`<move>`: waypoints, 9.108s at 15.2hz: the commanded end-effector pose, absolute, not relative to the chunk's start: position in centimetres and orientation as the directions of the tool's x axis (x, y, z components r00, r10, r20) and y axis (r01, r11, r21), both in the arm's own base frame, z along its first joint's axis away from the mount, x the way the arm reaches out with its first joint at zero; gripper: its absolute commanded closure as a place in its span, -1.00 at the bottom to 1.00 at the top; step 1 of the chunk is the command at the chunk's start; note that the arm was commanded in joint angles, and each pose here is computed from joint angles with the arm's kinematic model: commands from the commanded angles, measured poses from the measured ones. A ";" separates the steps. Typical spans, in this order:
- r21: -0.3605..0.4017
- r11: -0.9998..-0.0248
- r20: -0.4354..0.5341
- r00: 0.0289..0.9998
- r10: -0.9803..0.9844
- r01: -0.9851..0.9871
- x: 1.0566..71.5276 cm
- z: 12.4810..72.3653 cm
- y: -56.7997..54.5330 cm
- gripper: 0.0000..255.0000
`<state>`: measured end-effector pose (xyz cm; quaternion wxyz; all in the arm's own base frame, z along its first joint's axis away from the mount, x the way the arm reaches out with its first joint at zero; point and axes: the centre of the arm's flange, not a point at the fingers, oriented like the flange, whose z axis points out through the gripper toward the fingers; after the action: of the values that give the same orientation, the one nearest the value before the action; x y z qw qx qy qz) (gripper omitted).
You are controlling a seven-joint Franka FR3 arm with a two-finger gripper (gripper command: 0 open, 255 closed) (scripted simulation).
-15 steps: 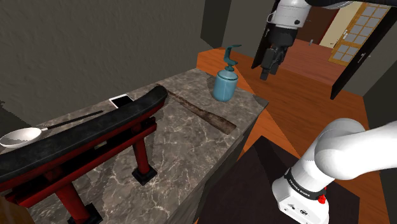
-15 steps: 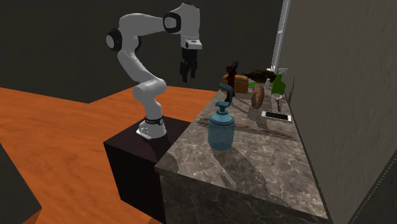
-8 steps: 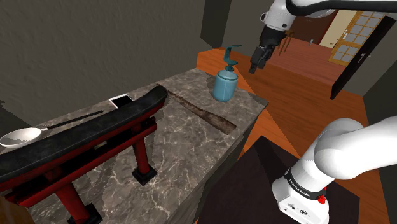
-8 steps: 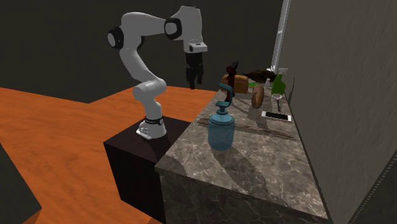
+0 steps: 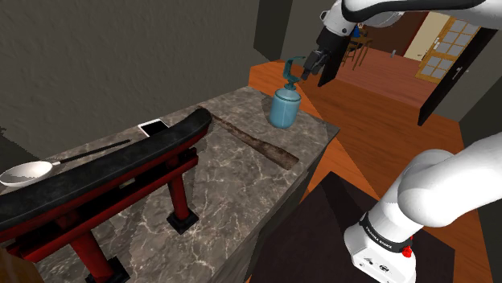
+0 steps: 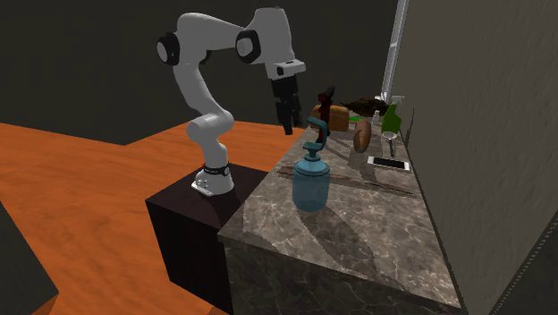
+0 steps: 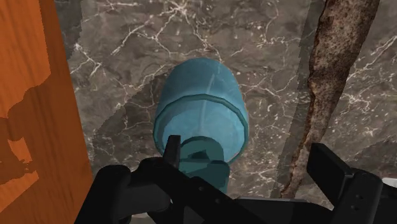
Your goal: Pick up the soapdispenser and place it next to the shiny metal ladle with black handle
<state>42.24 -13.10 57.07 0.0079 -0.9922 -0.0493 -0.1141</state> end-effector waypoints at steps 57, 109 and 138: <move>0.006 -0.993 0.295 0.949 0.112 0.115 45.8 64.2 -4.6 1.00; 0.006 -0.993 0.295 0.949 0.112 0.115 44.7 60.6 54.0 1.00; 0.006 -0.993 0.295 0.949 0.112 0.115 43.2 59.1 53.9 -1.00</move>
<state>43.53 53.77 58.06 0.0060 -0.9870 -0.0577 -0.1496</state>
